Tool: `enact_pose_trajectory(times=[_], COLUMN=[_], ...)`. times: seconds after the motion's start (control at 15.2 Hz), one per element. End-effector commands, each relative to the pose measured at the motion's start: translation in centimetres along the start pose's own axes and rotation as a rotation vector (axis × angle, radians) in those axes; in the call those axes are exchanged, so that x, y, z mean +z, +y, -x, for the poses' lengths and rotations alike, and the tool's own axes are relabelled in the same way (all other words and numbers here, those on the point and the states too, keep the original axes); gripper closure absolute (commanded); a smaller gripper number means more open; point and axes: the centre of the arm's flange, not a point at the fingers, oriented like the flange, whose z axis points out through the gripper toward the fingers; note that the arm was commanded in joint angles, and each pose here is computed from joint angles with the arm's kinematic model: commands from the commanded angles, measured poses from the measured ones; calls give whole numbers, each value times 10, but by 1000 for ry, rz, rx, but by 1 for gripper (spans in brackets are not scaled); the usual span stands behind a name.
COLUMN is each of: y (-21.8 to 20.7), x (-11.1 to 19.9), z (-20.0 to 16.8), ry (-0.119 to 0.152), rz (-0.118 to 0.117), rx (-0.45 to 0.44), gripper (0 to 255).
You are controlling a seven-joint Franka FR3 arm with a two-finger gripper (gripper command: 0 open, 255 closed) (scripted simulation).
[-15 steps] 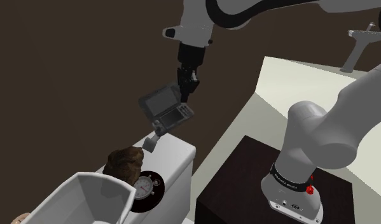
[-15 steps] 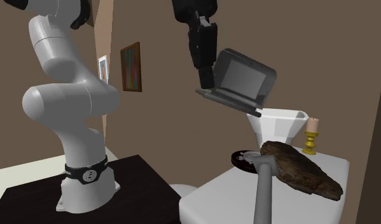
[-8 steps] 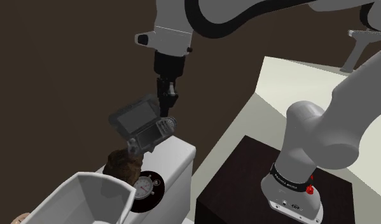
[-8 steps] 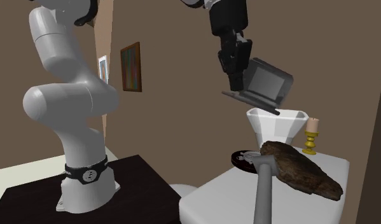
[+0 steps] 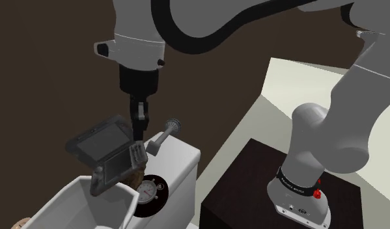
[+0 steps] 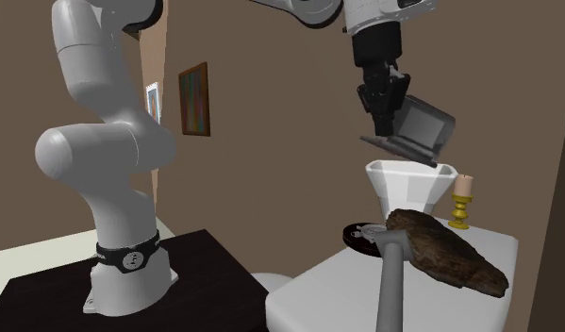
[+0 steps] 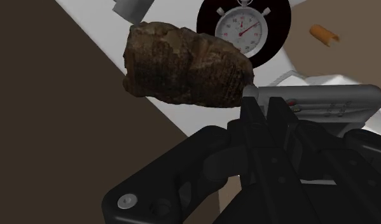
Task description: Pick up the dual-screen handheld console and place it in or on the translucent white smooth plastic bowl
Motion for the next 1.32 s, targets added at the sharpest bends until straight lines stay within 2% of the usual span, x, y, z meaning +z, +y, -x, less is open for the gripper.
enact_pose_trajectory(times=[0.0, 0.4, 1.06, 1.25], y=[-17, -59, -57, -57], x=[4, 21, 73, 76], z=[-23, -86, -76, -75], ry=[1, 1, 1, 1], rz=[-1, -1, -1, -1], rx=[1, 1, 1, 1], gripper=[255, 255, 255, 255])
